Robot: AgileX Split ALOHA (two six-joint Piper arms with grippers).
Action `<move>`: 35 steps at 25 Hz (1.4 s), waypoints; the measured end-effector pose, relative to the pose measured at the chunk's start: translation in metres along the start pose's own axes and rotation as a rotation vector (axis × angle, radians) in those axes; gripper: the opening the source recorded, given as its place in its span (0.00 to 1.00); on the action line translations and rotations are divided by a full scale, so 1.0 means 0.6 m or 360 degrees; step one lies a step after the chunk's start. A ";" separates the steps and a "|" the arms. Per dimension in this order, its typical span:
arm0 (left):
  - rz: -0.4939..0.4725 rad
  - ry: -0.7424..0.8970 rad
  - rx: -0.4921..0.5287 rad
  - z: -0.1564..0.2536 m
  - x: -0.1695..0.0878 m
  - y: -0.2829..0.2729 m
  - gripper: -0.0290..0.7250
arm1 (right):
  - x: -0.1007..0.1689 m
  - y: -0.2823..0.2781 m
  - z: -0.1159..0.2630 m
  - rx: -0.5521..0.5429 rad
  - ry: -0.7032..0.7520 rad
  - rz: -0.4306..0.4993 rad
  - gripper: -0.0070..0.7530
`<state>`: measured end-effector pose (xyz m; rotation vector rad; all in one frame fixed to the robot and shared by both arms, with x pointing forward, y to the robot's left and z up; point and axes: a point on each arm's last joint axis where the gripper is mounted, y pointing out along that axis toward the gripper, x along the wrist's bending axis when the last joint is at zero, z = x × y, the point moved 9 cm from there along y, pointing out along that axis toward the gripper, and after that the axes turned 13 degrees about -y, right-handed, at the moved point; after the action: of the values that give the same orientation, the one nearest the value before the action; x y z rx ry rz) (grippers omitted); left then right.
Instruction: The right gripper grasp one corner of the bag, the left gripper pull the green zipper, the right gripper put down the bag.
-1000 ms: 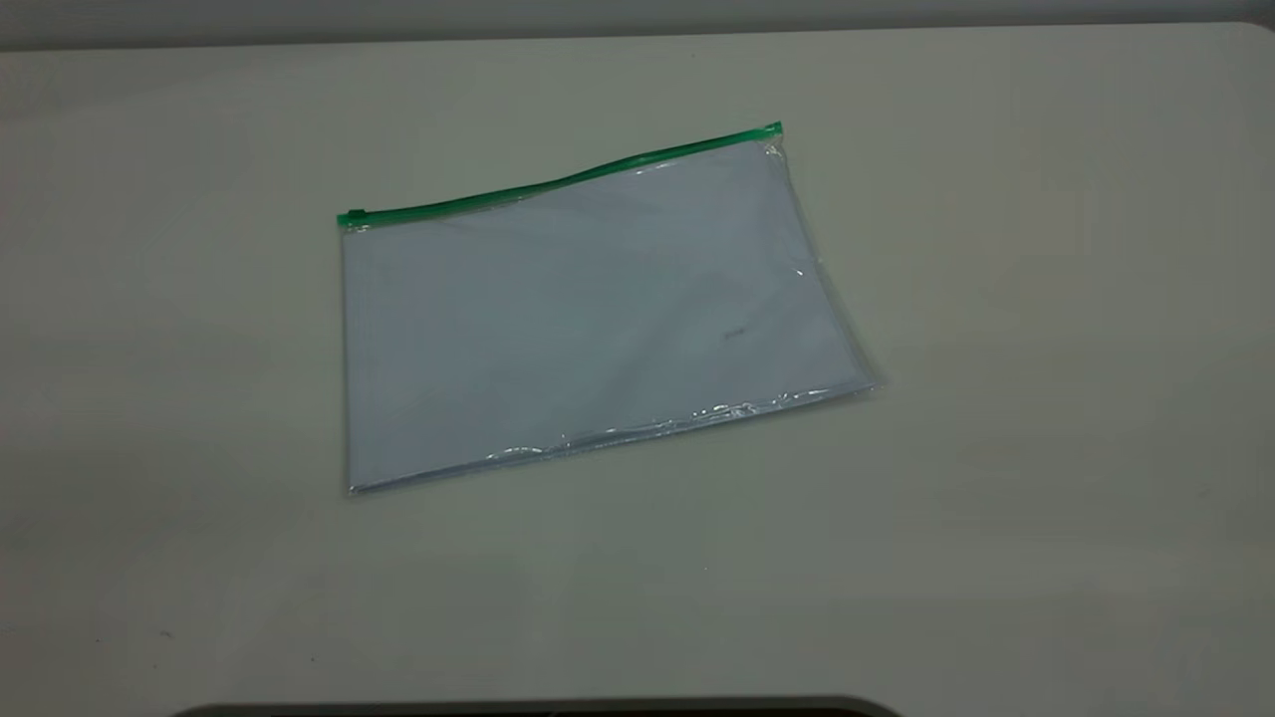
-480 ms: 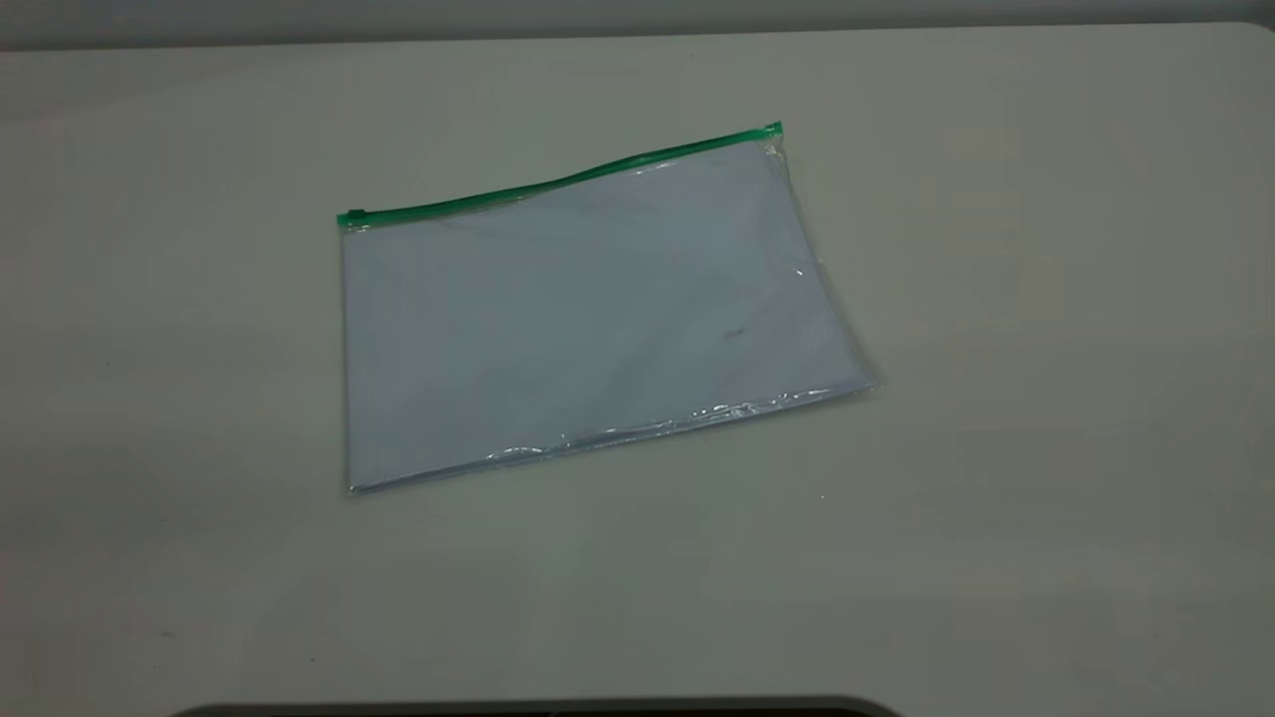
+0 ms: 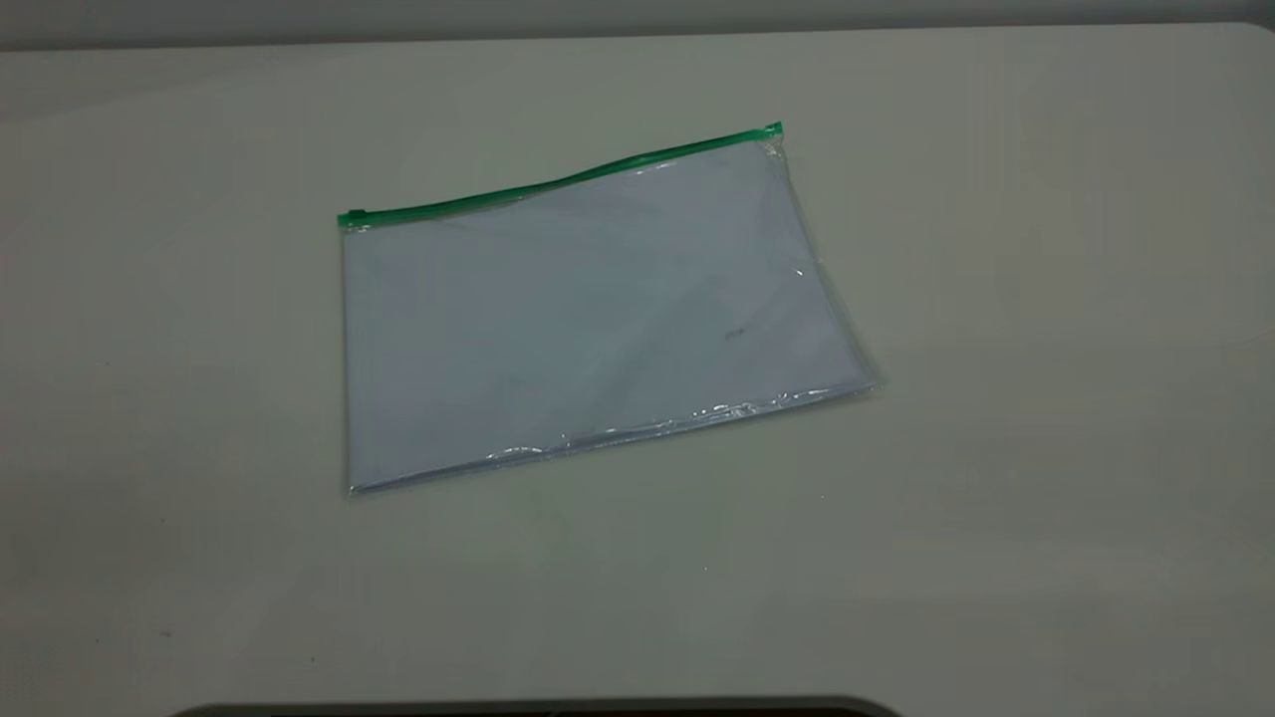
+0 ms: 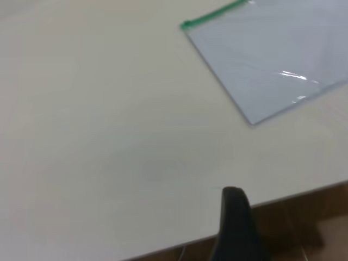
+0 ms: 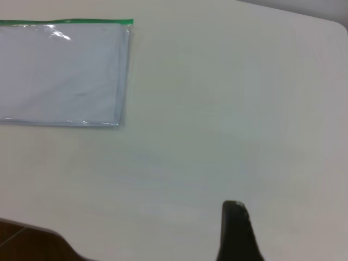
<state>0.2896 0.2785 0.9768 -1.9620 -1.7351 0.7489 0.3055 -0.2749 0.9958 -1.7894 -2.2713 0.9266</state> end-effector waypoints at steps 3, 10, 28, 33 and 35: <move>-0.0071 -0.0066 -0.0004 0.000 0.013 0.000 0.80 | 0.000 0.000 0.000 0.0000 0.0000 0.0000 0.70; -0.0116 -0.0136 -0.0005 0.000 0.022 0.000 0.80 | 0.000 0.000 0.000 0.0000 0.0000 0.0000 0.70; -0.0116 -0.0141 -0.0006 0.000 0.022 0.000 0.80 | 0.003 -0.001 0.000 -0.0012 -0.0026 -0.0044 0.70; -0.0116 -0.0141 -0.0006 0.000 0.022 0.000 0.80 | -0.003 -0.001 0.003 -0.0008 0.0013 -0.0041 0.70; -0.0116 -0.0142 -0.0006 0.000 0.022 0.000 0.80 | -0.008 -0.001 0.005 0.0003 0.0044 -0.0012 0.70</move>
<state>0.2908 0.2916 0.9751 -1.8833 -1.8505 0.8196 0.3052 -0.2808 0.9949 -1.7806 -2.2581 0.8969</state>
